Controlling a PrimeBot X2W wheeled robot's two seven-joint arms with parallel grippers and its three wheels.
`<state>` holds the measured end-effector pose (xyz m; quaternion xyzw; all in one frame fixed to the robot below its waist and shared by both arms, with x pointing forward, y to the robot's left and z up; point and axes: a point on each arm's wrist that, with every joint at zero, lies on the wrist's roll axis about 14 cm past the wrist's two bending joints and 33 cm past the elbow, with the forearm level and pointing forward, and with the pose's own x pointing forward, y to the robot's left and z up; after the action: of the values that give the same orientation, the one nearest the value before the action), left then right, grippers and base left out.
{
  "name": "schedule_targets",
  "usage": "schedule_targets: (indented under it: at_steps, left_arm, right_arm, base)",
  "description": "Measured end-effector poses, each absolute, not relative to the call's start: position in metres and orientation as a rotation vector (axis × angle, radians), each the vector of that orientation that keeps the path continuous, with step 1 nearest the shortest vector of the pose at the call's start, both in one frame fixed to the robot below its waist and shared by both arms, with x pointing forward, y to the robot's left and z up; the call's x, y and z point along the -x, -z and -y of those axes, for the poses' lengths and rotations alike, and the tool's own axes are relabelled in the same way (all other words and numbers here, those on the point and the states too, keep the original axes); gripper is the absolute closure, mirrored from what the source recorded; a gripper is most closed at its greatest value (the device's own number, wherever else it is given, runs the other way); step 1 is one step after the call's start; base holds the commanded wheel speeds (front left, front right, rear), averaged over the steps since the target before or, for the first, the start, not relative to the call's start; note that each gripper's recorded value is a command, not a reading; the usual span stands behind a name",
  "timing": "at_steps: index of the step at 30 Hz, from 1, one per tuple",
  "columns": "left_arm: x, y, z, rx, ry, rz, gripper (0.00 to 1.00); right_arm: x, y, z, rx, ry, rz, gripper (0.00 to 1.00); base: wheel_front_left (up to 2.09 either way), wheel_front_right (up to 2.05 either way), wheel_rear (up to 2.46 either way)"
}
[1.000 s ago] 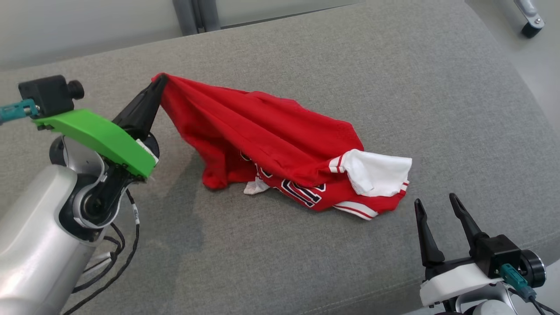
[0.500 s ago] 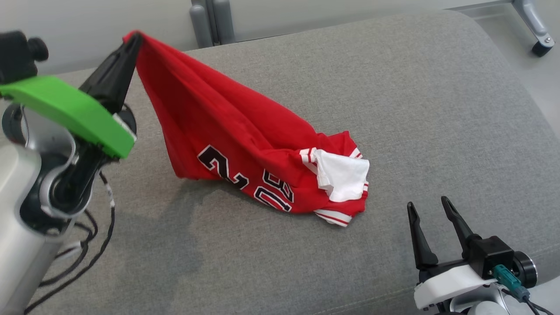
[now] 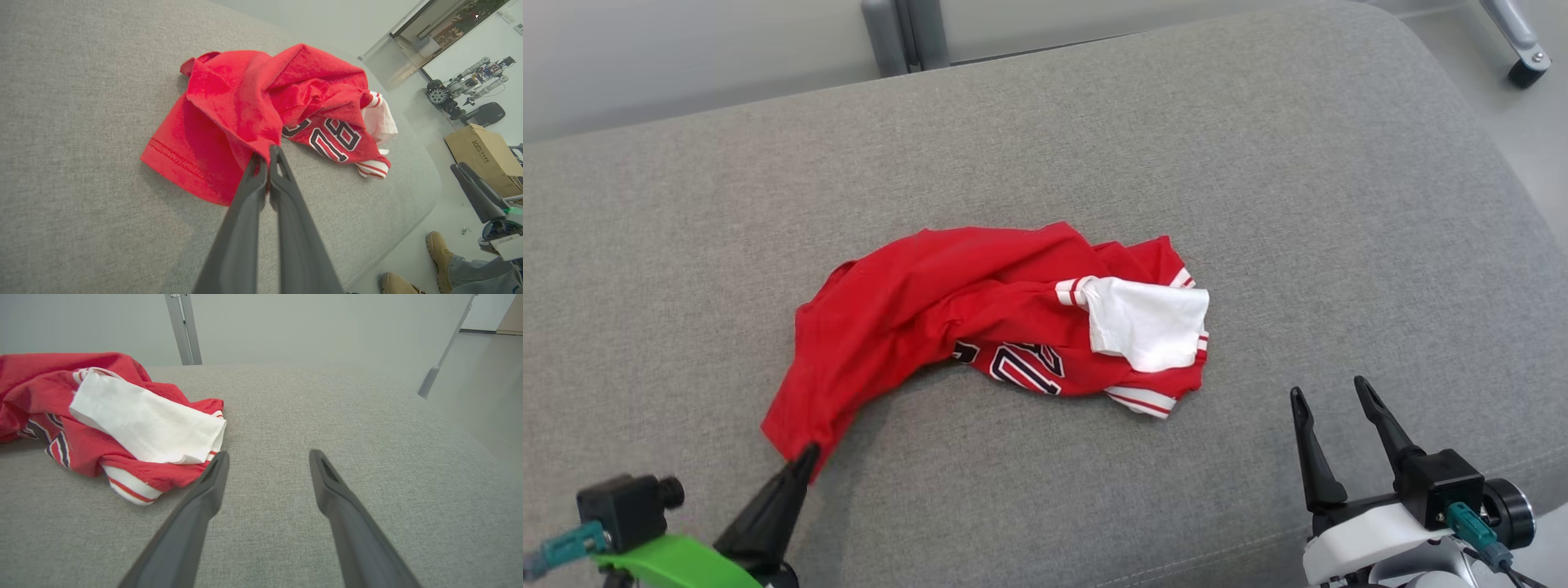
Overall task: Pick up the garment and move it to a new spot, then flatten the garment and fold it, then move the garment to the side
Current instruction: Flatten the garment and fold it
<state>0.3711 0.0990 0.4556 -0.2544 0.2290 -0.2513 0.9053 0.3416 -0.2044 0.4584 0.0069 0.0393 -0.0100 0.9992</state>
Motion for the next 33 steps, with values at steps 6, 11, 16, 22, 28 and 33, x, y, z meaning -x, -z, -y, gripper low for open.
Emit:
schedule_targets:
  at_steps: [6,11,16,22,28,33]
  left_arm:
    - [-0.337,-0.405,-0.117,0.570,0.426,-0.575,1.00]
    - [-0.324,-0.378,-0.134,0.563,0.352,-0.616,1.00]
    - [-0.329,-0.370,-0.149,0.541,0.308,-0.606,1.00]
    - [-0.336,-0.369,-0.150,0.557,0.285,-0.589,0.00]
    - [-0.339,-0.373,-0.147,0.590,0.298,-0.606,0.00]
    - [-0.361,-0.388,-0.184,0.473,0.221,-0.556,0.00]
  right_arm:
    - [-0.347,-0.458,0.196,0.013,-0.021,-0.080,0.00]
    - [-0.352,-0.457,0.188,0.024,-0.062,-0.079,0.00]
    - [-0.356,-0.457,0.178,0.028,-0.097,-0.078,0.00]
    - [-0.355,-0.458,0.174,0.028,-0.110,-0.073,0.00]
    - [-0.351,-0.459,0.179,0.032,-0.097,-0.073,0.00]
    - [-0.348,-0.460,0.185,0.034,-0.076,-0.073,0.00]
  base:
    - [0.00,0.00,0.00]
    - [0.00,0.00,0.00]
    - [0.00,0.00,0.00]
    - [0.00,0.00,0.00]
    - [0.00,0.00,0.00]
    - [0.00,0.00,0.00]
